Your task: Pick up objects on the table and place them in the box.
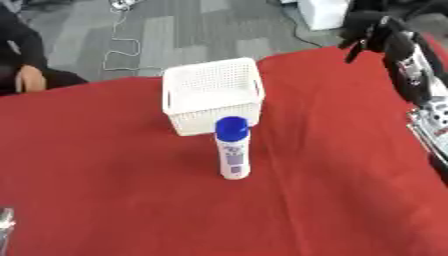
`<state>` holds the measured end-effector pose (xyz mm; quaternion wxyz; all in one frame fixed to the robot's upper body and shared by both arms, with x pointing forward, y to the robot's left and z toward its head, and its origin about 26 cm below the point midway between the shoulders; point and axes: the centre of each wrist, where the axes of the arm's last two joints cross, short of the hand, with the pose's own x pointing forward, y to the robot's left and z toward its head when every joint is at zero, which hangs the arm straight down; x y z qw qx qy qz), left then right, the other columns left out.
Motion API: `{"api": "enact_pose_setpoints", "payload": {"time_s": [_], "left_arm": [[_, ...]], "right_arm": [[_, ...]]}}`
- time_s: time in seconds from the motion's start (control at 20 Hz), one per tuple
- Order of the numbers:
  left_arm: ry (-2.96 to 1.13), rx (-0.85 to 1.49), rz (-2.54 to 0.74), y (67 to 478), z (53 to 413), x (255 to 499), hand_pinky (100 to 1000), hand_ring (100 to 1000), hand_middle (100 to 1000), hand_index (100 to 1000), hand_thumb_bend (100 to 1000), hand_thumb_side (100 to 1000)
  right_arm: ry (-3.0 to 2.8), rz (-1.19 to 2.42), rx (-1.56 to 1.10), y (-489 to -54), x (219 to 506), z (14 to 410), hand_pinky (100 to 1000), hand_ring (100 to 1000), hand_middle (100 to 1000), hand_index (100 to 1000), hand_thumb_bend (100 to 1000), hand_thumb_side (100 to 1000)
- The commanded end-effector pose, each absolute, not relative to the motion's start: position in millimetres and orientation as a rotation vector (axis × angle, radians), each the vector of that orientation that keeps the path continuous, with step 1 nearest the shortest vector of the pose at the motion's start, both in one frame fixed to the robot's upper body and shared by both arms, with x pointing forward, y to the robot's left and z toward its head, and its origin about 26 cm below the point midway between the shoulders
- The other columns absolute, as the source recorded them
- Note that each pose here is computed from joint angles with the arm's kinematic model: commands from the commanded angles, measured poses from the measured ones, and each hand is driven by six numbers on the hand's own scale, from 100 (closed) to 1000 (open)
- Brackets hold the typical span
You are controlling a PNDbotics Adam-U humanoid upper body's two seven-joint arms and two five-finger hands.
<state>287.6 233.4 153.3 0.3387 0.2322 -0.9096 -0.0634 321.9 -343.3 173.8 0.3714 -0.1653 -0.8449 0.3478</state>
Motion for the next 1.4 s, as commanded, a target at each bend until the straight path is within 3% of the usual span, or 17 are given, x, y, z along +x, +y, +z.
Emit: {"api": "enact_pose_setpoints", "payload": {"time_s": [0.05, 0.55, 0.95, 1.4], "left_arm": [[-2.393, 0.617, -0.184, 237, 161, 286, 678, 652, 751, 840, 463, 1000], [-2.387, 0.605, -0.201, 236, 159, 285, 678, 652, 751, 840, 461, 1000], [-2.384, 0.596, -0.206, 235, 158, 285, 678, 652, 751, 840, 461, 1000], [-2.389, 0.6, -0.194, 236, 159, 285, 678, 653, 750, 840, 462, 1000]], "right_arm": [[-2.101, 1.068, -0.521, -356, 330, 180, 541, 634, 678, 819, 719, 1000], [-1.987, 1.4, -0.628, -354, 357, 172, 690, 722, 742, 814, 754, 1000], [-2.052, 1.504, -0.614, -336, 374, 166, 662, 737, 733, 802, 765, 1000], [-2.057, 1.509, -0.49, -303, 372, 147, 703, 741, 730, 811, 745, 1000]]}}
